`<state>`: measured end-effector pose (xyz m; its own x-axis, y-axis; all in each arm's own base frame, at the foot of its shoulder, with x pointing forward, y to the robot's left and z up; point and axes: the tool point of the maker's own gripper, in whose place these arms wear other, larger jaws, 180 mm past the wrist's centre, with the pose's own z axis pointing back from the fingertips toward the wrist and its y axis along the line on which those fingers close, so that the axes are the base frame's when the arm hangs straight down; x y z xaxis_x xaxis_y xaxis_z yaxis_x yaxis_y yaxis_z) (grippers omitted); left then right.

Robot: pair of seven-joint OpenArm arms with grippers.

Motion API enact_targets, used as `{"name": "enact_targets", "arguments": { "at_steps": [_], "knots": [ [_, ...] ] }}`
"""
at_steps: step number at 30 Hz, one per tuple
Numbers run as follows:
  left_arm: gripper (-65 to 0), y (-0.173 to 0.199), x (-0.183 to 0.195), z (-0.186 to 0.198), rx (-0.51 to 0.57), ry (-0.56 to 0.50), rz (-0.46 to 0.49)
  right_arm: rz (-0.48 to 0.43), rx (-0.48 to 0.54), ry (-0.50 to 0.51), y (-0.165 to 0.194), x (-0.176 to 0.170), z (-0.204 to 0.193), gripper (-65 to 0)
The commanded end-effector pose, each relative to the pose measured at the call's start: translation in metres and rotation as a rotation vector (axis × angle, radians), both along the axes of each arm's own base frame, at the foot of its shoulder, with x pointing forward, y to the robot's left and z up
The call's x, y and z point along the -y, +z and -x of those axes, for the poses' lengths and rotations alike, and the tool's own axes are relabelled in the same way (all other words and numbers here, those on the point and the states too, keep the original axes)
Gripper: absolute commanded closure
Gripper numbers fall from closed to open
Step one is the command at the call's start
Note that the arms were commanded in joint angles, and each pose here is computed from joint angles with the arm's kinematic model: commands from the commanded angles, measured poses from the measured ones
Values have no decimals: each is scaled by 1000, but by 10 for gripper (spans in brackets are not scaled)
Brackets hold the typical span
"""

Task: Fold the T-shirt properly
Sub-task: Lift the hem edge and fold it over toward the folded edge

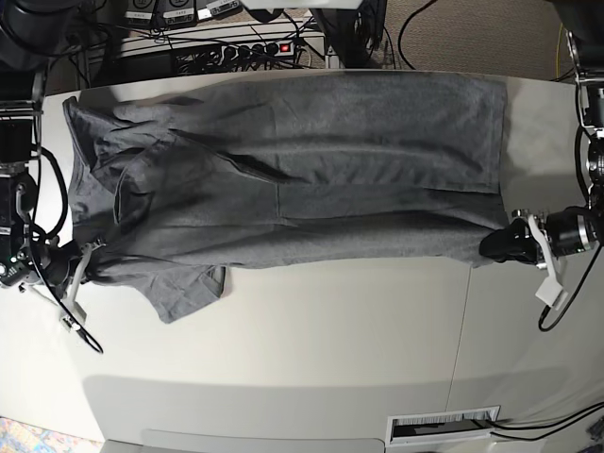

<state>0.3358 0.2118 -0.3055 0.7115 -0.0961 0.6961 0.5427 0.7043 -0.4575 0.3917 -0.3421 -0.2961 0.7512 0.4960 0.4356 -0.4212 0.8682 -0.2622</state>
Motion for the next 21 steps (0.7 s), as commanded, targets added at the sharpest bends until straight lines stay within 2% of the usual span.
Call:
{"name": "enact_targets", "arguments": {
  "at_steps": [1, 8, 15, 21],
  "knots": [
    [0, 18, -8, -4, 45, -1, -1, 28, 38, 0, 20, 9, -3, 0],
    [0, 5, -10, 27, -14, -63, -70, 124, -28, 82, 13, 5, 30, 0],
    [0, -10, -14, 50, -83, -98, -115, 204, -104, 91, 6, 21, 60, 0],
    [0, -18, -31, 66, -139, -101, -169, 166, -106, 48, 11, 29, 78, 0]
  ]
}}
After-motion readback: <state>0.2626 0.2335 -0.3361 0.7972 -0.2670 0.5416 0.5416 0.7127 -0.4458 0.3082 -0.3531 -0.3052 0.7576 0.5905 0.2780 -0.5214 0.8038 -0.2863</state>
